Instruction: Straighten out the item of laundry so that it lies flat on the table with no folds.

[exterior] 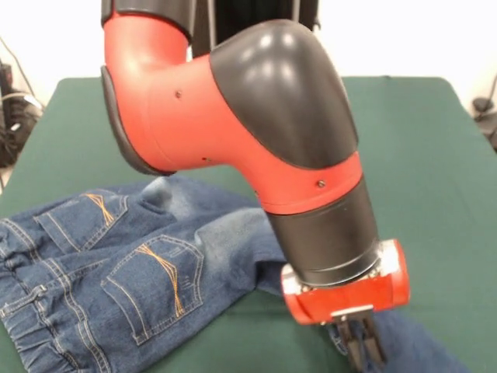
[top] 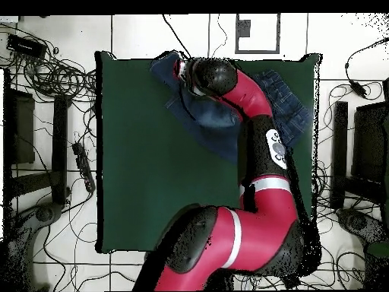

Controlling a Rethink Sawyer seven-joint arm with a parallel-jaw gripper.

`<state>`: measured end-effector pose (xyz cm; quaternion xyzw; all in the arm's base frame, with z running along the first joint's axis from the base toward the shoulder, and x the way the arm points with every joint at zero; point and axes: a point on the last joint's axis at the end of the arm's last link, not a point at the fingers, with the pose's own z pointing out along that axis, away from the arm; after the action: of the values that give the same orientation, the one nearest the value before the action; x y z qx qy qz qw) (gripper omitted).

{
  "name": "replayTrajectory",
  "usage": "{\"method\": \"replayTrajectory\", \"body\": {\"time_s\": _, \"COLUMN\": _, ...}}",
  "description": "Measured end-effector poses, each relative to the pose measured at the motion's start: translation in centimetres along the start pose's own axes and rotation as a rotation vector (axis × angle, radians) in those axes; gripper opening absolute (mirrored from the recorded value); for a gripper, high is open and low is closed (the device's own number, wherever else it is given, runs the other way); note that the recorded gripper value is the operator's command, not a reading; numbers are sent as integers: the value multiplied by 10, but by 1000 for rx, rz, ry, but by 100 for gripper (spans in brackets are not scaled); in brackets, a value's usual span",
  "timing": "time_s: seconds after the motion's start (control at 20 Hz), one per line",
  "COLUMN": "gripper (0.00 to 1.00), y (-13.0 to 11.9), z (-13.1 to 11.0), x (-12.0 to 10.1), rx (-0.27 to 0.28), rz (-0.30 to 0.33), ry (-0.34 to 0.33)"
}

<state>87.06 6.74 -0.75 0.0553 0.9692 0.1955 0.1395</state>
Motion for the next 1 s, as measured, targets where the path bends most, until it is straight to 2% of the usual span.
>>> {"method": "replayTrajectory", "body": {"time_s": 0.15, "gripper": 0, "y": -9, "z": -6, "x": -12, "rx": 5, "rz": -3, "ry": -59}}
{"method": "replayTrajectory", "body": {"time_s": 0.35, "gripper": 0, "y": -14, "z": -6, "x": -17, "rx": 12, "rz": -21, "ry": -76}}
{"method": "replayTrajectory", "body": {"time_s": 0.65, "gripper": 0, "y": -21, "z": 14, "x": -17, "rx": 52, "rz": -70, "ry": -99}}
{"method": "replayTrajectory", "body": {"time_s": 1.0, "gripper": 0, "y": -28, "z": 30, "x": -16, "rx": 63, "rz": -77, "ry": -116}}
